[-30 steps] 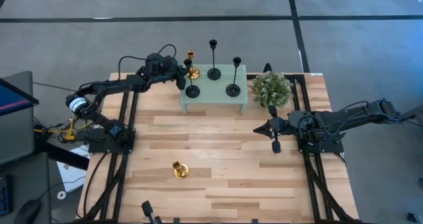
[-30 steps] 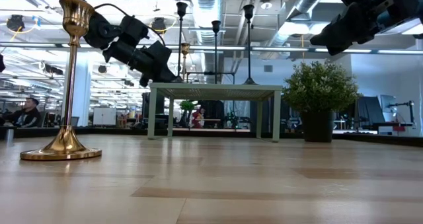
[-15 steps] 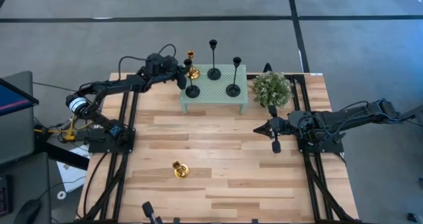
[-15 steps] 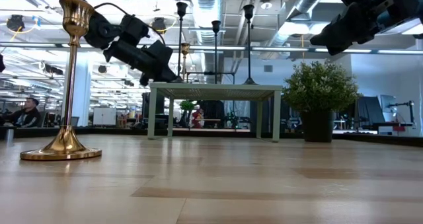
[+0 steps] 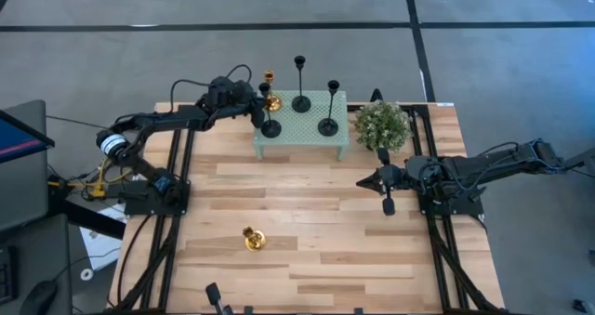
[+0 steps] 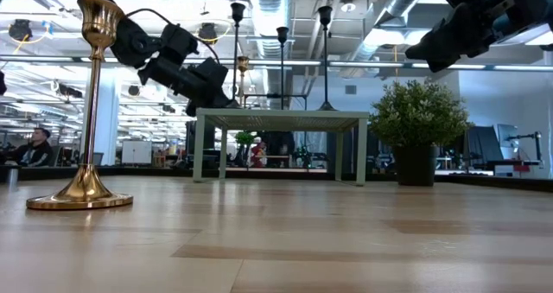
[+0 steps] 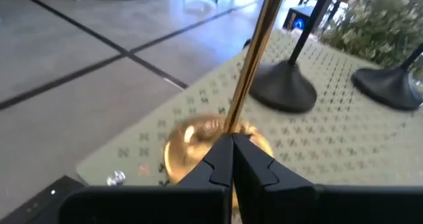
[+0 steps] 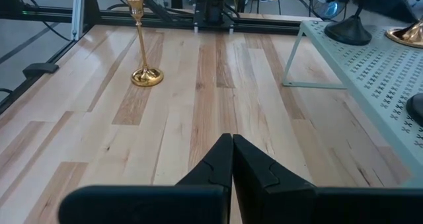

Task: Pick & Place candle stick holders
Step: Put the top gold candle holder on the shelf, then put the gold candle holder on the shelf

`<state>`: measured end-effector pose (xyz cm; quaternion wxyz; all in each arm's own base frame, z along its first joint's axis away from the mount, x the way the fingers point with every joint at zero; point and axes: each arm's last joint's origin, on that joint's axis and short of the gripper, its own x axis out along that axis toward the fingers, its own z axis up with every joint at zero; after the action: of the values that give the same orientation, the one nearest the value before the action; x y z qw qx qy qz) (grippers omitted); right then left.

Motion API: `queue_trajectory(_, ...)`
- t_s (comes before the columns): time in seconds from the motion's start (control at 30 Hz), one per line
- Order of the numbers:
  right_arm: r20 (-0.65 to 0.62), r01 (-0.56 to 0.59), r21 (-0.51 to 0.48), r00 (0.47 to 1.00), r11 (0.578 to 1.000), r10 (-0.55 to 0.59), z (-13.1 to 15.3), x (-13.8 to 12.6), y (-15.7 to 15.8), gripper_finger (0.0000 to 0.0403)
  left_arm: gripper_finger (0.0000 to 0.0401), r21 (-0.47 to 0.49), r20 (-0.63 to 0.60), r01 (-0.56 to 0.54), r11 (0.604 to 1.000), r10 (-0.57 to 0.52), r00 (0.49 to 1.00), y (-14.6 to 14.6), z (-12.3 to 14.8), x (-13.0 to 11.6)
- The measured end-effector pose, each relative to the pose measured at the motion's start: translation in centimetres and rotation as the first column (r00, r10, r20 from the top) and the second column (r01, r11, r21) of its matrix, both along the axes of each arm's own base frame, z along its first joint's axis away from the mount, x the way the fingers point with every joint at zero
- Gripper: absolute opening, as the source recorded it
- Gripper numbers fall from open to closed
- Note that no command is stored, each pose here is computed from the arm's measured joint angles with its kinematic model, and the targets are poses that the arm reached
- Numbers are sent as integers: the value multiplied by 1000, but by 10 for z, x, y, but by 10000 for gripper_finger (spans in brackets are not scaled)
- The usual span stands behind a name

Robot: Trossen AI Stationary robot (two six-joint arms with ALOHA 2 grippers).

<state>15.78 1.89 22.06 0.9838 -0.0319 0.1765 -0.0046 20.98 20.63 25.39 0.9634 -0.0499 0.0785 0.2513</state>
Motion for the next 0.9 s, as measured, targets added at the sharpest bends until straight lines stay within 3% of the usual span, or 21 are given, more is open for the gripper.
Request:
queue_trajectory(0.57, -1, 0, 0, 1000, 1000, 0, 0, 0, 0, 0, 1, 1, 17, 64, 998, -64, 998, 6, 4, 12)
queue_trajectory(0.9, -4, 0, 1, 1000, 1000, 0, 0, 0, 0, 0, 1, 16, -56, -50, 999, 51, 997, 2, 16, -7)
